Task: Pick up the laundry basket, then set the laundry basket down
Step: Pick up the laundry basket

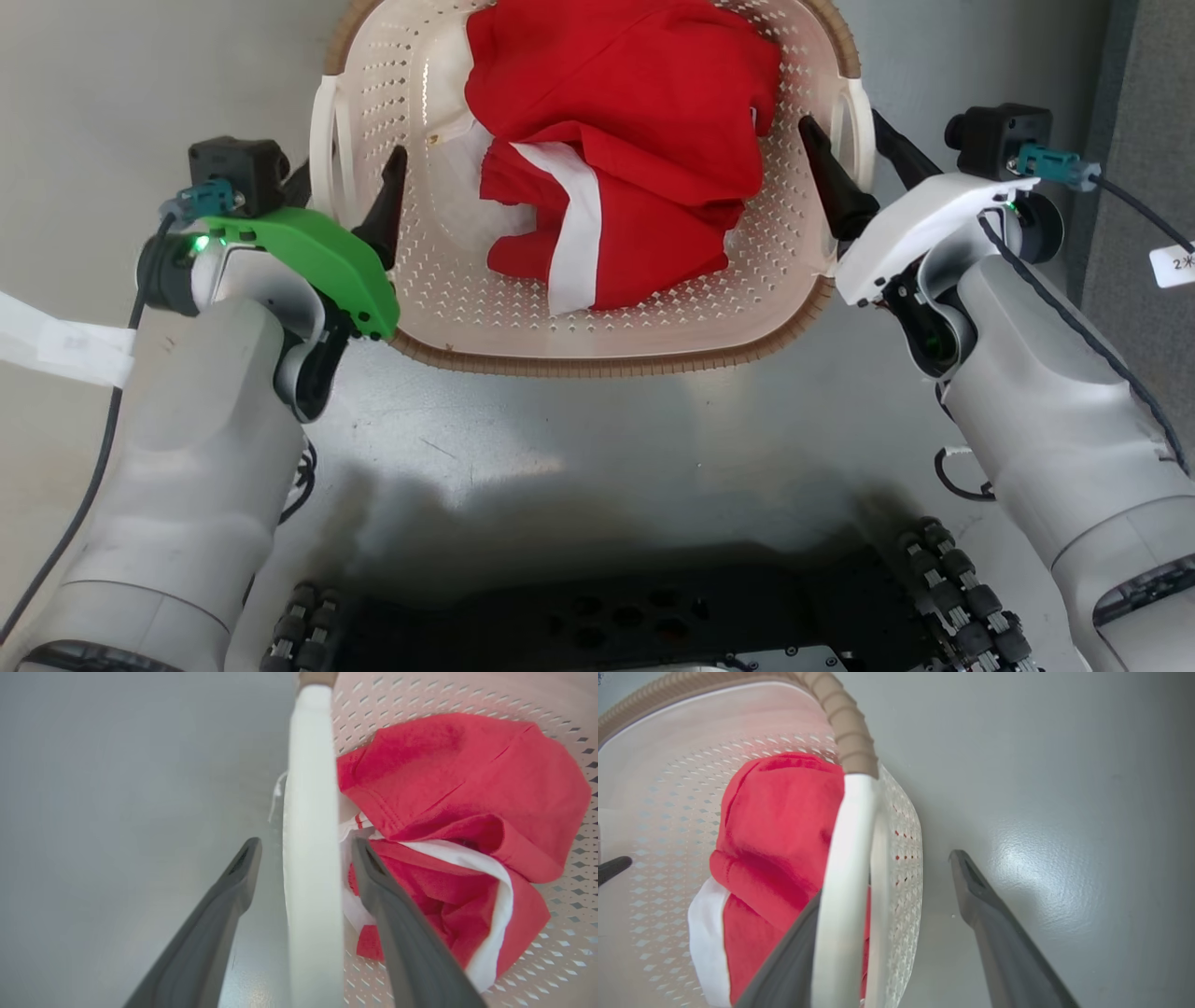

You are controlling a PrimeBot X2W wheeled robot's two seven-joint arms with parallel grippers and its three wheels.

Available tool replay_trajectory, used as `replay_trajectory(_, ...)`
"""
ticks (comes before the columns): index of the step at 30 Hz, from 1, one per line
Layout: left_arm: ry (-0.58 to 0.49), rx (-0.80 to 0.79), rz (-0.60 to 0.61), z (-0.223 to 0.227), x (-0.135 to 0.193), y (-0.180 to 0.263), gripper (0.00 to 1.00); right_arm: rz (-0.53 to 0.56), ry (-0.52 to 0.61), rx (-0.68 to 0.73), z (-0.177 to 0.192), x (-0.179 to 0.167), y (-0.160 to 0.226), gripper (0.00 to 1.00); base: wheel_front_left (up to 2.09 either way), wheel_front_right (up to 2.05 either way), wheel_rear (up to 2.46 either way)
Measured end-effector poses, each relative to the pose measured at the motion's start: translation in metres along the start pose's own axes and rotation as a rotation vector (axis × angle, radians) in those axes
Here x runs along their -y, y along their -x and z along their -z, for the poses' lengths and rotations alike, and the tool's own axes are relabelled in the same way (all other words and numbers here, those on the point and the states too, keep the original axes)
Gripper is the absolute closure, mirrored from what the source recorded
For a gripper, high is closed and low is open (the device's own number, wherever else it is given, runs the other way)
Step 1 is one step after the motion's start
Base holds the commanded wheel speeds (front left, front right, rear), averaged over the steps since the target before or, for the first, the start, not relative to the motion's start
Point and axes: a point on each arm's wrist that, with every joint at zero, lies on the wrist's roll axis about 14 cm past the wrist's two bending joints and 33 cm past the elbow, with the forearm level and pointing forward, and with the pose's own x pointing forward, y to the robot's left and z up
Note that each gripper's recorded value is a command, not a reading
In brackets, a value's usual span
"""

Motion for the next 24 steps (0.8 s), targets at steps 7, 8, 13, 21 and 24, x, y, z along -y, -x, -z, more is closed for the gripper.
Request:
replay_trajectory(7, 0.006, -0.029, -0.002, 0.007, -0.001, -0.002, 0.39, -0.006, 0.006, -0.014, 0.003, -0.002, -0.004, 0.59, 0.0, 0.0, 0.0)
replay_trajectory(8, 0.006, -0.028, -0.002, 0.006, -0.001, -0.003, 0.69, -0.007, 0.002, -0.014, 0.003, -0.002, -0.004, 0.83, 0.0, 0.0, 0.0)
replay_trajectory(13, 0.043, -0.023, 0.01, 0.004, 0.006, -0.005, 1.0, -0.018, -0.019, -0.009, 0.003, -0.014, -0.006, 1.0, 0.0, 0.0, 0.0)
replay_trajectory(21, 0.043, -0.02, 0.02, 0.0, 0.016, 0.0, 1.0, -0.014, -0.006, -0.003, -0.003, -0.015, 0.001, 1.0, 0.0, 0.0, 0.0)
replay_trajectory(24, 0.041, -0.017, 0.023, -0.004, 0.02, 0.005, 1.0, -0.016, 0.005, 0.004, -0.009, -0.017, 0.006, 1.0, 0.0, 0.0, 0.0)
